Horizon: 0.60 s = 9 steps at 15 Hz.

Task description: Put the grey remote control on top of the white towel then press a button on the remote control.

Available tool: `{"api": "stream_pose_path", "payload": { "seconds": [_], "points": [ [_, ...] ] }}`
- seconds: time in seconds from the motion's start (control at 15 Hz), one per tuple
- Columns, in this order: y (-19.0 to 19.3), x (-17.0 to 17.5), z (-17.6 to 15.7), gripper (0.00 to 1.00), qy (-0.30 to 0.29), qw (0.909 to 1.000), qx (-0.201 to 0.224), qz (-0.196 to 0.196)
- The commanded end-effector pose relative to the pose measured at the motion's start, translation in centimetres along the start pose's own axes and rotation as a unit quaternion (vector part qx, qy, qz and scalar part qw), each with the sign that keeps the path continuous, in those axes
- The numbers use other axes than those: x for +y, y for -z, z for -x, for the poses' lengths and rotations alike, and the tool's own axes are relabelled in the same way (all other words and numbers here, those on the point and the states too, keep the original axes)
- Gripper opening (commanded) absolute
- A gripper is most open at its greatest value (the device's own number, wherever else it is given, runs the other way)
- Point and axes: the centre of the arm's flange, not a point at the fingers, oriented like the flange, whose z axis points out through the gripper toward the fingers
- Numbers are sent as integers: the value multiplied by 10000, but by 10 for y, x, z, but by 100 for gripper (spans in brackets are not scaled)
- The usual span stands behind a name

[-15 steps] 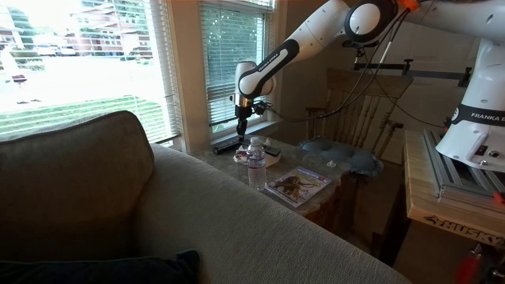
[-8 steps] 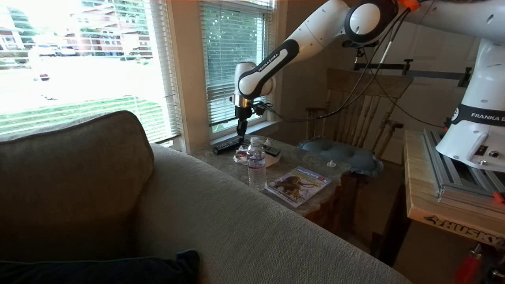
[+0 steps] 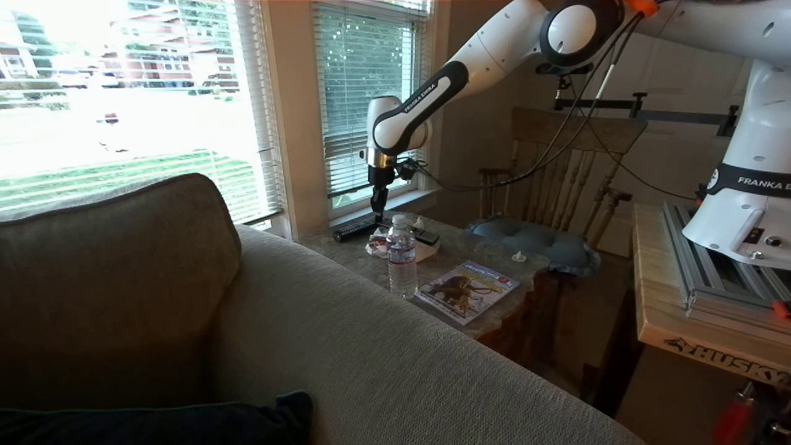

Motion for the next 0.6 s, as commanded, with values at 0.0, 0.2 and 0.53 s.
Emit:
{"api": "stream_pose_path", "payload": {
  "seconds": [0.0,0.2,0.53],
  "points": [
    [11,-11,13,0,-65,9998,-158,62],
    [8,-11,15,0,-77,9998,-201,54],
    [7,-10,23,0,-147,9995,-274,75]
  ]
}}
